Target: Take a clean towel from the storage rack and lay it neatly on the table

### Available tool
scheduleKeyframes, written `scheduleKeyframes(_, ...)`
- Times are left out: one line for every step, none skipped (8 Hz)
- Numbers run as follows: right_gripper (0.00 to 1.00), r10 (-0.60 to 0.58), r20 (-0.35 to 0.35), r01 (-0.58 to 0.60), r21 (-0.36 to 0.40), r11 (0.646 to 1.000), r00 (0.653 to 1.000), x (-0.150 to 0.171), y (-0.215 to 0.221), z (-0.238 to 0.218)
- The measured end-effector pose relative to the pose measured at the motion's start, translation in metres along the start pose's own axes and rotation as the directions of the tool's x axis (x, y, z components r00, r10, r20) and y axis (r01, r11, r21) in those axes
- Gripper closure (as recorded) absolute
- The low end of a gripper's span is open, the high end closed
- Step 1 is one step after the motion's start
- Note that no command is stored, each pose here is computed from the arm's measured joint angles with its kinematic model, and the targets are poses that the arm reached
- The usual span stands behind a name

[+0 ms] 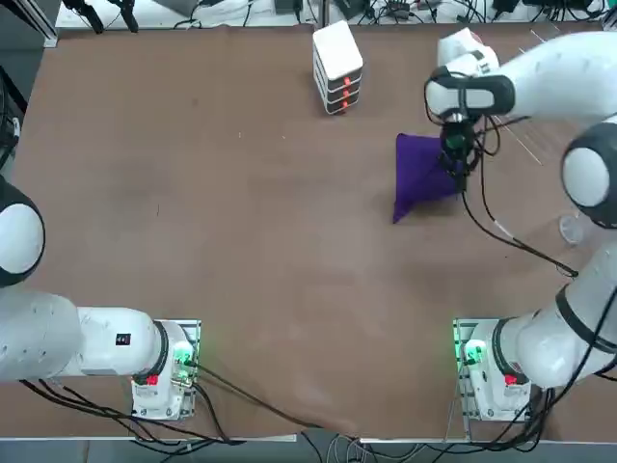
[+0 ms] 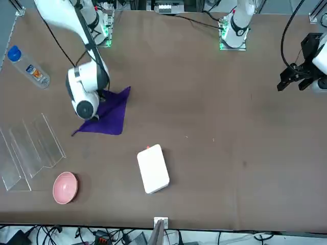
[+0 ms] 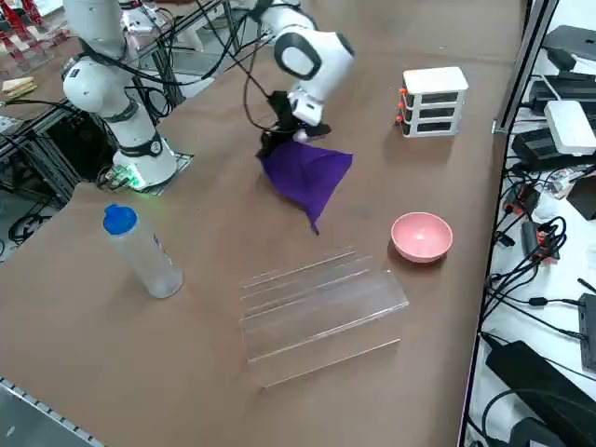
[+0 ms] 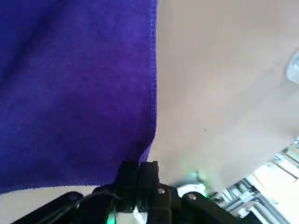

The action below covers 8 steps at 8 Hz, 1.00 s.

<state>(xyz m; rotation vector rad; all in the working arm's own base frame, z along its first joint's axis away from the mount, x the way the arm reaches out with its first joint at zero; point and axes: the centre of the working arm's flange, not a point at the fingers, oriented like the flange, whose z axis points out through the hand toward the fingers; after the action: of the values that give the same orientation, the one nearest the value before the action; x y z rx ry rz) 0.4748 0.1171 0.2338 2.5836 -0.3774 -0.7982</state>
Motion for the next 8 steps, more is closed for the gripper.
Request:
scheduleKeyframes(0.98, -0.029, 0.009, 0.029, 0.002, 1.000, 1.000, -0.010, 0.017, 0.015)
scheduleKeyframes(0.98, -0.045, 0.006, 0.044, 0.018, 0.999, 0.999, -0.015, 0.029, 0.028)
scheduleKeyframes(0.97, -0.052, 0.001, 0.052, 0.032, 0.998, 0.999, -0.016, 0.036, 0.038)
scheduleKeyframes(0.81, -0.065, -0.005, 0.065, 0.039, 0.997, 0.998, -0.014, 0.036, 0.043)
scheduleKeyframes(0.64, -0.078, -0.013, 0.079, 0.042, 0.996, 0.997, -0.012, 0.035, 0.044)
scheduleKeyframes(0.46, -0.079, -0.023, 0.080, 0.047, 0.996, 0.997, -0.010, 0.037, 0.043)
scheduleKeyframes(0.28, -0.068, -0.042, 0.070, 0.063, 0.996, 0.997, -0.006, 0.043, 0.034)
scheduleKeyframes(0.10, -0.042, -0.083, 0.050, 0.099, 0.994, 0.996, -0.002, 0.056, 0.013)
